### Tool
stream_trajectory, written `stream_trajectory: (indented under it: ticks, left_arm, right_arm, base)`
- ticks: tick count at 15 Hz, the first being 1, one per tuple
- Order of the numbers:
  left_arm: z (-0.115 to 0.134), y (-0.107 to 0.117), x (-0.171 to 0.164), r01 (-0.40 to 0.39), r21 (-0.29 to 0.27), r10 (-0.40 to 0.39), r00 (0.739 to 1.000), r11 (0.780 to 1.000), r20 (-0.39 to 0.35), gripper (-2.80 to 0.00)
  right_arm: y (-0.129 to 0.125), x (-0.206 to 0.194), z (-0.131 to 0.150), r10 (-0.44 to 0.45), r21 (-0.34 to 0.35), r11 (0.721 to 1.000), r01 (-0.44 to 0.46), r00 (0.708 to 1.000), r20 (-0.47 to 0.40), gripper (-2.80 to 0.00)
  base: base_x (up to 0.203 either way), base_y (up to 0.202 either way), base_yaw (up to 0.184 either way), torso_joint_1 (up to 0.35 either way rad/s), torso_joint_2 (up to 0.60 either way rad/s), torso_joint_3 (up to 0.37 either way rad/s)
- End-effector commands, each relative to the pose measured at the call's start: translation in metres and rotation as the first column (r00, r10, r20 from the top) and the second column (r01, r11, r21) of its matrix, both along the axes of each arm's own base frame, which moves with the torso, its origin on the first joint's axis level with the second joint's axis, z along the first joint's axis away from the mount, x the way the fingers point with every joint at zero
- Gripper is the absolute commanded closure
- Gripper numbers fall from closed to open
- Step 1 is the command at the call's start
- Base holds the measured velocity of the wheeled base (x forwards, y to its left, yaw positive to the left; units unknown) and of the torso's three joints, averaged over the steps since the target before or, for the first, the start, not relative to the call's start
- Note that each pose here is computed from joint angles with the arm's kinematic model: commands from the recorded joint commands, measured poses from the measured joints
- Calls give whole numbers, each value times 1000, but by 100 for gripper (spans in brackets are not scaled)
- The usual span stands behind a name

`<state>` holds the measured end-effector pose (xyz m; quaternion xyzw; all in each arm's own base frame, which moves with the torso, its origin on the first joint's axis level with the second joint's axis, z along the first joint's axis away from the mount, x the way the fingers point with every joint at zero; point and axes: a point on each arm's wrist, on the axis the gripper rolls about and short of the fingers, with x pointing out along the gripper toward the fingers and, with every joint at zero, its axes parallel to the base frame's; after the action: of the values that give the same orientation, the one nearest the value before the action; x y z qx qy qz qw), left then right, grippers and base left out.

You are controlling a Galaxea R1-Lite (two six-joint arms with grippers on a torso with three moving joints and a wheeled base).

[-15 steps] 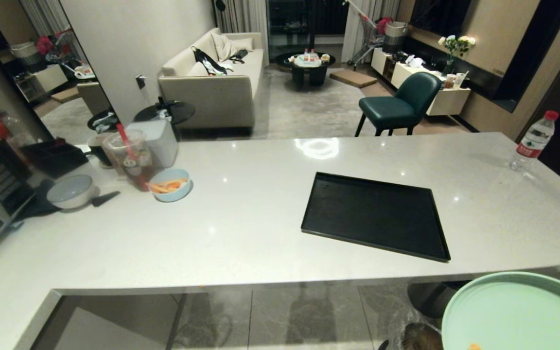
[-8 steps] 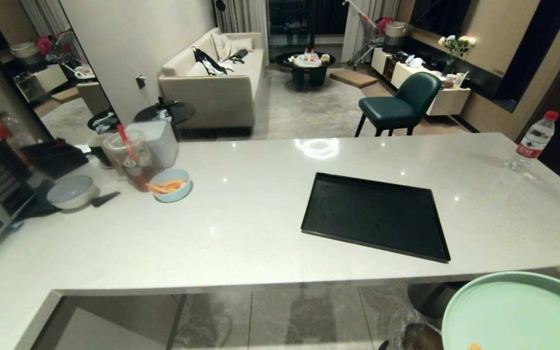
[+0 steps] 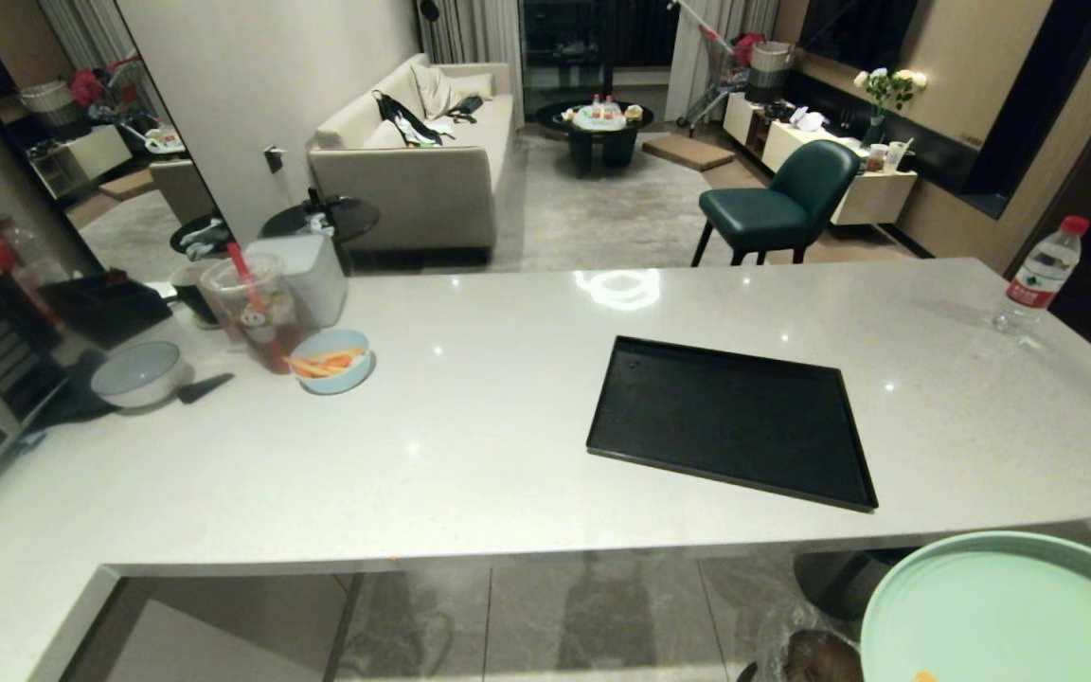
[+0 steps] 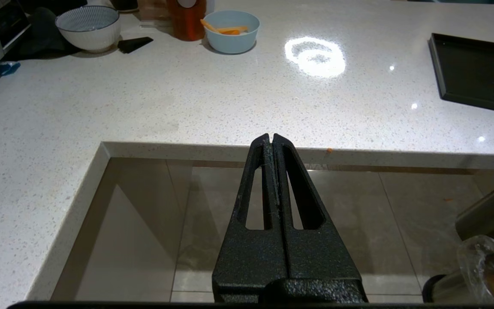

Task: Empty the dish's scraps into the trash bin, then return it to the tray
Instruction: Put the plate back to the table

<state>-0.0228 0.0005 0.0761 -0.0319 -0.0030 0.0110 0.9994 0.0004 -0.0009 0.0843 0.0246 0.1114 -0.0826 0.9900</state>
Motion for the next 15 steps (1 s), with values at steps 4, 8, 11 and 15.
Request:
stream_trajectory:
  ticks: [4,8,11,15]
  left_arm:
    - [0,0,0,1,-1,-1,1000,1000,-1,0]
    - [0,0,0,0,-1,0,1000,1000,-1,0]
    - [0,0,0,-1,-1,1,1000,1000,-1,0]
    - [0,0,0,0,-1,0,1000,1000,-1,0]
  right_arm:
    - [0,0,-1,0,13,1000,0,1000,-12,0]
    - [2,-2,25,75,18,997,-76,996,46,0]
    - [2,-1,43,111,32,993,-111,994,5,0]
    - [3,10,64,200,75,977,-199,980,-6,0]
  base:
    - [0,0,0,0,0,0]
    - [0,0,0,0,0,0]
    - [0,0,0,0,0,0]
    - [0,0,0,0,0,0]
